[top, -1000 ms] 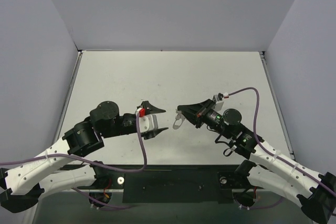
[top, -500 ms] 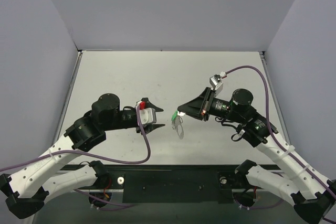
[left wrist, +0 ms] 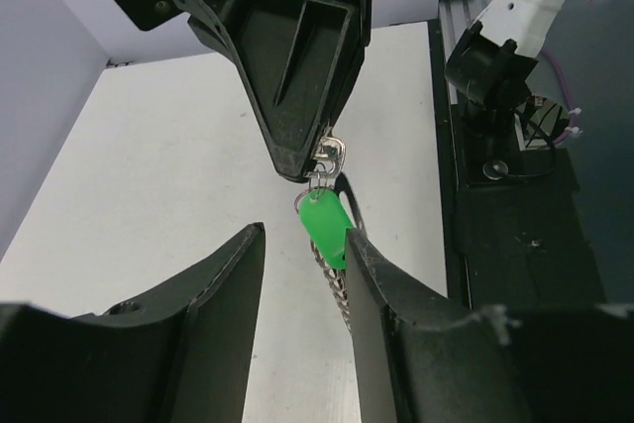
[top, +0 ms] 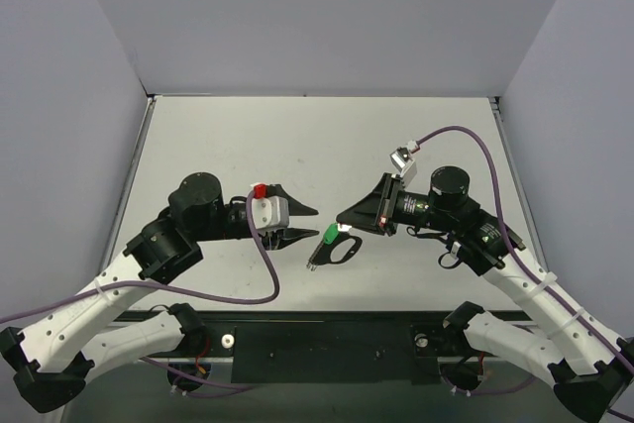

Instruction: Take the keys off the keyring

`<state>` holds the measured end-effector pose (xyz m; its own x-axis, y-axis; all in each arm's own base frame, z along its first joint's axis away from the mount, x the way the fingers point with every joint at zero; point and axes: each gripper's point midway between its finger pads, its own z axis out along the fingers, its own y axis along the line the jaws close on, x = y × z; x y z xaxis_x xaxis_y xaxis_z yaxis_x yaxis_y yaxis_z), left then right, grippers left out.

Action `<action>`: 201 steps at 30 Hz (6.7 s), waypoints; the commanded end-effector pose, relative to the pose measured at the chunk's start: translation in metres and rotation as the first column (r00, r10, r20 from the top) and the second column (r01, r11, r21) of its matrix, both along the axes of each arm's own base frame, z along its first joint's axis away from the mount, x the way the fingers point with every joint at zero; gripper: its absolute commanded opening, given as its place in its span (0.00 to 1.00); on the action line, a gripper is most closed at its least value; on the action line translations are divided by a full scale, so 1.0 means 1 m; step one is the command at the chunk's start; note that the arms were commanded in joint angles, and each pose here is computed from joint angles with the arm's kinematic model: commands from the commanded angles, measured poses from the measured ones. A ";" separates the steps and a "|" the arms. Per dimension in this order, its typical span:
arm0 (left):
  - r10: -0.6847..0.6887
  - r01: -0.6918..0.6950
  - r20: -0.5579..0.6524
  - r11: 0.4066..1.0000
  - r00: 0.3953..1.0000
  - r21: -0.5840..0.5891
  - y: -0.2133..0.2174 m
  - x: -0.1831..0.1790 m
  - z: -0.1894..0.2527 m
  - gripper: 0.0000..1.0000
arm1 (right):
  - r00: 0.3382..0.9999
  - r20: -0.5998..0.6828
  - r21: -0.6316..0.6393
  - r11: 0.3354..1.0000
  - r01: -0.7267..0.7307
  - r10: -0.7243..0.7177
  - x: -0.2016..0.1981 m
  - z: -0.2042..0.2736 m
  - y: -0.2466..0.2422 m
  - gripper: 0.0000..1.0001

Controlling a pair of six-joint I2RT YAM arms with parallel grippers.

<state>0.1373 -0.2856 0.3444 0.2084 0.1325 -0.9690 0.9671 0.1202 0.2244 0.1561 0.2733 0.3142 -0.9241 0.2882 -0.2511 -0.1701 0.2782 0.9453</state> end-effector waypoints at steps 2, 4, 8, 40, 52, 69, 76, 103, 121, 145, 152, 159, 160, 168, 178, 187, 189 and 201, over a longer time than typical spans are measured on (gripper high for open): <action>-0.064 0.062 -0.013 0.994 0.998 -0.090 -0.010 -0.008 0.026 0.45 | 0.996 0.089 0.064 0.998 -0.022 0.016 -0.005 0.037 -0.002 0.00; -0.070 0.067 -0.025 0.993 0.997 -0.095 -0.012 -0.008 0.025 0.45 | 0.995 0.095 0.071 0.997 -0.021 0.014 -0.005 0.040 -0.002 0.00; -0.078 0.073 -0.040 0.992 0.996 -0.105 -0.016 -0.008 0.024 0.43 | 0.994 0.105 0.085 0.996 -0.021 0.012 -0.006 0.046 -0.002 0.00; -0.064 0.055 -0.081 0.993 0.995 -0.108 -0.045 -0.008 0.020 0.30 | 0.992 0.130 0.146 0.989 -0.021 0.002 -0.010 0.067 -0.002 0.00; -0.040 0.031 -0.071 0.992 0.997 -0.118 -0.049 -0.005 0.023 0.00 | 0.991 0.135 0.149 0.988 -0.030 0.009 -0.014 0.068 -0.001 0.00; 0.031 -0.043 -0.056 0.972 0.998 -0.230 -0.041 0.000 0.039 0.00 | 0.992 0.127 0.128 0.992 0.007 -0.024 -0.011 0.060 -0.004 0.00; 0.060 -0.087 -0.099 0.950 0.993 -0.298 -0.033 -0.001 0.052 0.00 | 0.986 0.144 0.126 0.990 0.067 -0.085 -0.008 0.058 -0.013 0.00; 0.034 -0.115 -0.172 0.867 0.985 -0.485 -0.047 -0.018 0.084 0.00 | 0.968 0.082 0.036 0.971 0.234 -0.237 0.008 0.003 -0.031 0.00; 0.070 -0.140 -0.165 0.877 0.984 -0.460 -0.044 -0.014 0.075 0.00 | 0.972 0.057 -0.020 0.973 0.230 -0.229 0.013 -0.026 -0.029 0.00; 0.100 -0.167 -0.310 0.966 0.946 -0.196 -0.046 -0.019 -0.054 0.55 | 0.984 0.019 -0.110 0.978 0.178 -0.177 0.019 -0.062 -0.019 0.00; 0.147 -0.210 -0.322 0.963 0.935 -0.169 -0.053 -0.008 -0.073 0.55 | 0.986 0.026 -0.092 0.982 0.167 -0.165 0.019 -0.052 -0.017 0.00; 0.192 -0.254 -0.310 0.951 0.931 -0.176 -0.057 0.004 -0.081 0.52 | 0.987 0.021 -0.078 0.984 0.161 -0.160 0.017 -0.047 -0.016 0.00; 0.196 -0.257 -0.308 0.951 0.931 -0.172 -0.057 0.005 -0.083 0.51 | 0.987 0.040 -0.054 0.986 0.160 -0.158 0.018 -0.040 -0.015 0.00; 0.211 -0.267 -0.284 0.948 0.935 -0.175 -0.062 0.010 -0.083 0.40 | 0.988 0.036 -0.039 0.988 0.148 -0.147 0.015 -0.037 -0.012 0.00; 0.211 -0.263 -0.266 0.949 0.940 -0.175 -0.065 0.010 -0.079 0.13 | 0.991 0.032 -0.032 0.991 0.133 -0.132 0.011 -0.038 -0.008 0.00; 0.210 -0.264 -0.266 0.947 0.941 -0.185 -0.066 0.009 -0.073 0.45 | 0.991 0.033 -0.033 0.991 0.134 -0.132 0.008 -0.040 -0.009 0.00; 0.207 -0.260 -0.263 0.947 0.942 -0.188 -0.067 0.008 -0.071 0.42 | 0.990 0.032 -0.032 0.990 0.137 -0.136 0.009 -0.040 -0.009 0.00; 0.235 -0.287 -0.248 0.937 0.940 -0.200 -0.071 0.009 -0.067 0.00 | 0.992 0.029 -0.035 0.991 0.126 -0.125 0.007 -0.042 -0.006 0.00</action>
